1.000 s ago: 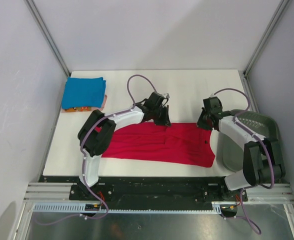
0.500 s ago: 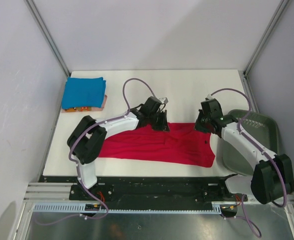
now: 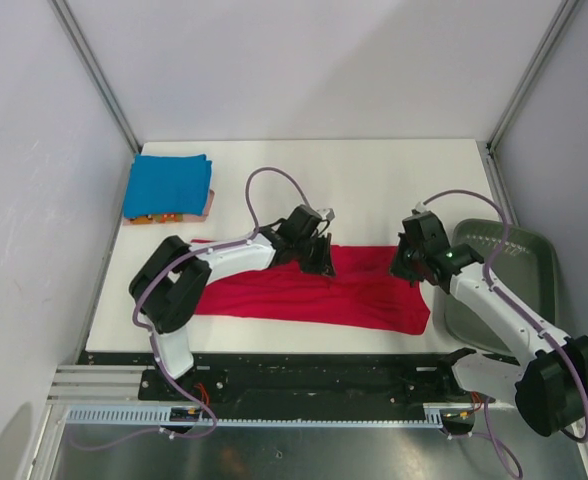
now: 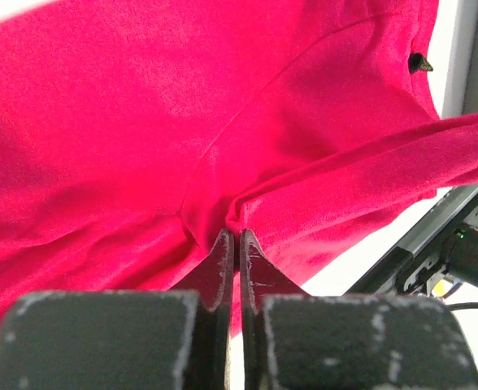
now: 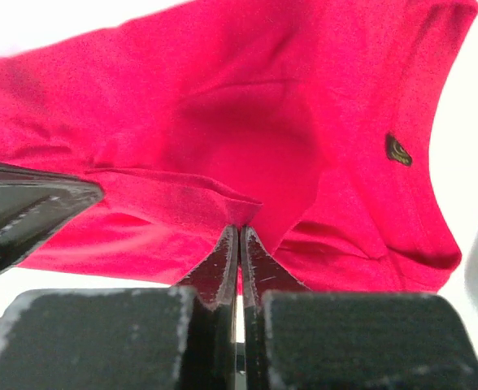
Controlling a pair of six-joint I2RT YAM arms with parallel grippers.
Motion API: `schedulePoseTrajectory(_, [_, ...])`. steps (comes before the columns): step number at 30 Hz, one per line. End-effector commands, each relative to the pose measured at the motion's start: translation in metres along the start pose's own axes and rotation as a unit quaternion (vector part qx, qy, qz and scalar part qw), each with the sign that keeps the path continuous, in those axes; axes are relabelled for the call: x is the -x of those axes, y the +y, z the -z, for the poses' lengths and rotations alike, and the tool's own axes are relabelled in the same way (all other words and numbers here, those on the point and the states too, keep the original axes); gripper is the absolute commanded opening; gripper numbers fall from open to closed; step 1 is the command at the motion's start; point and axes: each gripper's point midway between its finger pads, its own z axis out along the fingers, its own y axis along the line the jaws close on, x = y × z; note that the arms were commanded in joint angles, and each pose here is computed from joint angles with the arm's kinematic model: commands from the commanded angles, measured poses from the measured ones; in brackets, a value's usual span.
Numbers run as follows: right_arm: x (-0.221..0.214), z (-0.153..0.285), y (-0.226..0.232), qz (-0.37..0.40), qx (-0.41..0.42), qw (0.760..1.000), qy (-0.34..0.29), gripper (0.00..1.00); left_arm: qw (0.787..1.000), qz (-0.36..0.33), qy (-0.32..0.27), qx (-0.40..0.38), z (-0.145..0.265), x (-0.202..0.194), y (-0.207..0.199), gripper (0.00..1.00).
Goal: Fold and stack the t-shirts
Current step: Fold the other side of the tshirt into a rectangle
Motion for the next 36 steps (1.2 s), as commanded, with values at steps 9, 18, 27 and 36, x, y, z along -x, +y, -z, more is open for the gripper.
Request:
schedulePoseTrajectory(9, [-0.054, -0.031, -0.035, -0.015, -0.035, 0.998, 0.051, 0.0, 1.0, -0.009, 0.016, -0.006, -0.009, -0.019, -0.007, 0.09])
schedulePoseTrajectory(18, [-0.065, -0.034, -0.033, -0.016, -0.021, 0.998, 0.064, 0.0, 1.0, -0.003, 0.013, 0.011, -0.014, -0.02, 0.001, 0.12])
schedulePoseTrajectory(27, [-0.076, -0.039, -0.027, -0.019, -0.006, 0.997, 0.079, 0.0, 1.0, -0.001, 0.005, 0.026, -0.016, -0.017, 0.007, 0.11])
schedulePoseTrajectory(36, [-0.086, -0.041, -0.03, -0.012, -0.017, 0.995, 0.093, 0.06, 1.0, 0.0, 0.006, 0.028, -0.016, -0.016, 0.01, 0.12])
